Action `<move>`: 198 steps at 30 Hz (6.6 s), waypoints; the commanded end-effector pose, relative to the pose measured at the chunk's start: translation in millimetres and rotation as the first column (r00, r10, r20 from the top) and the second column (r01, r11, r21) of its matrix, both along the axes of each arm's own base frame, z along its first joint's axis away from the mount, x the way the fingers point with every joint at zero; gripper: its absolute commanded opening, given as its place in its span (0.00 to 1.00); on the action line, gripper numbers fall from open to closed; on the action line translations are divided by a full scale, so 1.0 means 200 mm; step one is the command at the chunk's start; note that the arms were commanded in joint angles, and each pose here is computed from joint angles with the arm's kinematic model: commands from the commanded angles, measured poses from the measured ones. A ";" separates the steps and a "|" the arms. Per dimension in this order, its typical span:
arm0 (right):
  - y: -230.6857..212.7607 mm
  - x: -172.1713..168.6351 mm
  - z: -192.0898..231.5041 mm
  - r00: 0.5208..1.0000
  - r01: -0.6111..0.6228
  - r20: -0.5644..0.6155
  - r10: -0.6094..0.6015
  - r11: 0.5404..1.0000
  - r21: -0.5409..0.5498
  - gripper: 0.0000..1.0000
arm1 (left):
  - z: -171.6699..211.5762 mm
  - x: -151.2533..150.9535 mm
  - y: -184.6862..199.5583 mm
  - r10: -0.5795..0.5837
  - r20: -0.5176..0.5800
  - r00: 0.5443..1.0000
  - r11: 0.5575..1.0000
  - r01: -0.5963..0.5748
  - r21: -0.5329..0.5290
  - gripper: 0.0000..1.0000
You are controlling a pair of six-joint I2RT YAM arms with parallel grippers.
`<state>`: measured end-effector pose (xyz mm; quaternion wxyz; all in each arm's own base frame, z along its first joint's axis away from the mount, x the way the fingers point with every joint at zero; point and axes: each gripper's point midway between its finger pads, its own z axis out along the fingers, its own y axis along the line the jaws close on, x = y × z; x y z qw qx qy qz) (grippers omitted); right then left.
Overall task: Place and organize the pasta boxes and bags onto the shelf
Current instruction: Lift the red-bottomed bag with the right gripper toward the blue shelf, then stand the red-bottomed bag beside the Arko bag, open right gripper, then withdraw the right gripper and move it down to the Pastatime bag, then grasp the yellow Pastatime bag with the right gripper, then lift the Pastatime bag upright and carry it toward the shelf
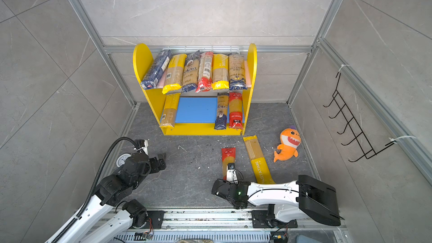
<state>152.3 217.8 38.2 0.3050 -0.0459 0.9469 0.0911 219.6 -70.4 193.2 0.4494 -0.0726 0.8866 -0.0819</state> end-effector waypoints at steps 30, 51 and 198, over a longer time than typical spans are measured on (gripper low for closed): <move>0.58 0.21 0.99 0.895 -0.297 0.361 0.261 0.954 0.047 0.00 | 0.21 0.02 0.02 0.028 0.081 0.996 0.999 -0.025 -0.035 1.00; 0.62 1.38 1.12 0.871 0.006 0.491 -0.022 0.999 0.034 0.00 | 0.29 0.10 -0.07 -0.013 0.103 0.995 1.000 0.016 -0.026 1.00; -0.12 0.41 -0.33 0.850 0.513 0.012 -0.526 0.823 -0.244 0.96 | 0.11 -0.11 -0.18 -0.171 0.068 0.983 0.980 0.177 -0.095 1.00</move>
